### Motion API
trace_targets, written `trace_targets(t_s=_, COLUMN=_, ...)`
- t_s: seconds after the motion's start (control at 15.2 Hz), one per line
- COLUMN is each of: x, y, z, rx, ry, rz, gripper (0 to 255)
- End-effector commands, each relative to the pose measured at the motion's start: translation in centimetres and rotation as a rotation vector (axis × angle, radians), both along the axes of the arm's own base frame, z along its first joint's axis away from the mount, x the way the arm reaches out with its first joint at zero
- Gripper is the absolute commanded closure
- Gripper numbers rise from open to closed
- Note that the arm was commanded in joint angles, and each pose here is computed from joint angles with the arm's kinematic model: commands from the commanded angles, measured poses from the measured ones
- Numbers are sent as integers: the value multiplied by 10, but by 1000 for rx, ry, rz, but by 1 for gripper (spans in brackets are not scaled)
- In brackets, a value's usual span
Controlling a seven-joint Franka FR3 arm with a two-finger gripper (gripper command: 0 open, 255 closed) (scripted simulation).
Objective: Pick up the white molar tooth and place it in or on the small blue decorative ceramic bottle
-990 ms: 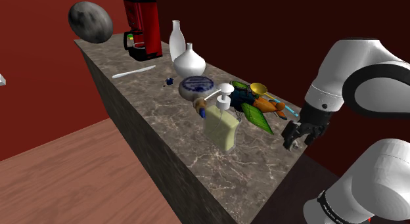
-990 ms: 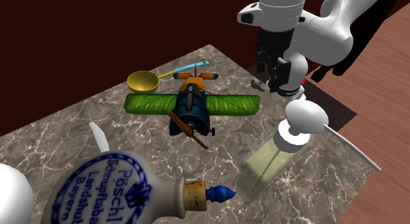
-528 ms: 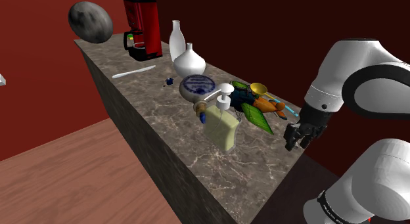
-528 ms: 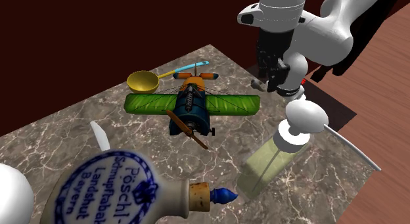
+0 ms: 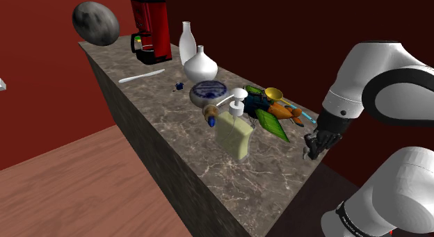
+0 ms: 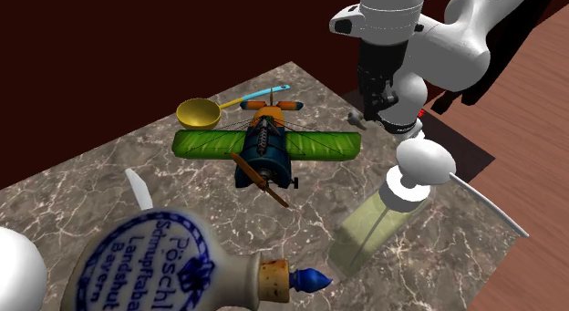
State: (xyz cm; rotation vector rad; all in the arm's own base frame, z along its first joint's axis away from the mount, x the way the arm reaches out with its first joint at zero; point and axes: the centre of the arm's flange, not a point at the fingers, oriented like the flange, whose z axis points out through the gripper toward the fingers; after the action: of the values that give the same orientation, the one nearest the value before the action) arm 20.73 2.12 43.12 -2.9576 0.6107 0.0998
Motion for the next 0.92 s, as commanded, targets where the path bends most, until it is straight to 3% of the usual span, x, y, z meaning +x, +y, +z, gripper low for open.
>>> trace_targets(t_s=0.0, x=0, y=0, z=0, rx=0, ry=0, rz=0, gripper=255)
trace_targets(t_s=0.07, x=0, y=0, z=0, rx=0, ry=0, rz=0, gripper=0)
trace_targets(t_s=0.2, x=40, y=9, z=14, rx=-67, ry=101, rz=424, gripper=0)
trace_targets(t_s=0.26, x=52, y=16, z=18, rx=-89, ry=134, rz=561, gripper=0)
trace_targets(t_s=0.86, x=44, y=14, z=-21, rx=-89, ry=134, rz=561, gripper=0)
